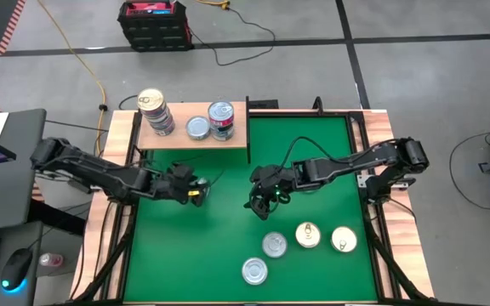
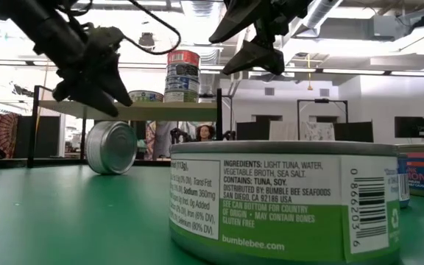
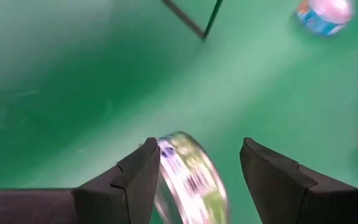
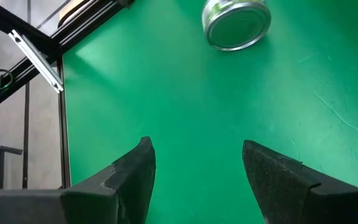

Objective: Stack canned seafood by type on shelf
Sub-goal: Stack the green tuna can on top of the green tuna can on the shelf

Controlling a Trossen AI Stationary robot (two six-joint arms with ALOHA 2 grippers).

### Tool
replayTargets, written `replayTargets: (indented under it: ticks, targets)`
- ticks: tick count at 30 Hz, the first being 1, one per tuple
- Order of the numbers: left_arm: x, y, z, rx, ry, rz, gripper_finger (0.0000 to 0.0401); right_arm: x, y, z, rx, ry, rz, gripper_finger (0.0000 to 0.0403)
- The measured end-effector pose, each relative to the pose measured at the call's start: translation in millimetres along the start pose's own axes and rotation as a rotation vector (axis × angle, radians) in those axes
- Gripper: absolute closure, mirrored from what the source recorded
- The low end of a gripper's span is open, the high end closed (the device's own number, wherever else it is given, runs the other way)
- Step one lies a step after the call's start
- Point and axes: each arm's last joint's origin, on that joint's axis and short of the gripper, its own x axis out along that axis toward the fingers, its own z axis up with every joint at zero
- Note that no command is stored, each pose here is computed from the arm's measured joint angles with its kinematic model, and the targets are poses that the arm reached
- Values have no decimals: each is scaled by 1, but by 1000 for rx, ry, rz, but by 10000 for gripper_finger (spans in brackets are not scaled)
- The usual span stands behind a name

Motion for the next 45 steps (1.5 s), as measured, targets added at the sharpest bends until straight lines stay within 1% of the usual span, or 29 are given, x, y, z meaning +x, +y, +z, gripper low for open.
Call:
replayTargets:
  ticks: [4,9,14,17,22,25,28,31,34,36,38,41,45]
  targets:
    - [11,-10,-3,-3,85,72,187,0,0,-1,-1,4,-5,138]
    - [21,-19,-9,-8,233,77,191,0,-1,-1,-7,10,-8,138]
    - [21,-21,-16,7,301,93,203,0,-1,-1,-9,11,-7,138]
    - [19,-21,-19,51,322,91,223,0,-1,-1,-11,11,-7,138]
    - [16,-21,-23,149,352,72,270,0,-1,-1,-10,11,-7,138]
    - [11,-22,-22,204,347,52,271,0,-1,-1,-10,11,-7,138]
    - [-3,-26,-8,274,254,55,271,0,0,-1,-8,11,-5,138]
    - [-26,-30,15,426,91,102,271,0,2,-3,-13,16,0,138]
    - [-50,-35,37,654,-67,174,271,0,4,-5,-18,19,5,138]
    - [-60,-36,51,805,-138,240,271,0,5,-5,-19,20,7,138]
    - [-64,-37,63,933,-170,309,267,0,5,-5,-19,20,7,138]
    - [-62,-32,74,1092,-163,426,252,0,5,-4,-13,15,9,138]
    - [-55,-22,87,1203,-126,569,254,0,9,-7,-12,21,16,138]
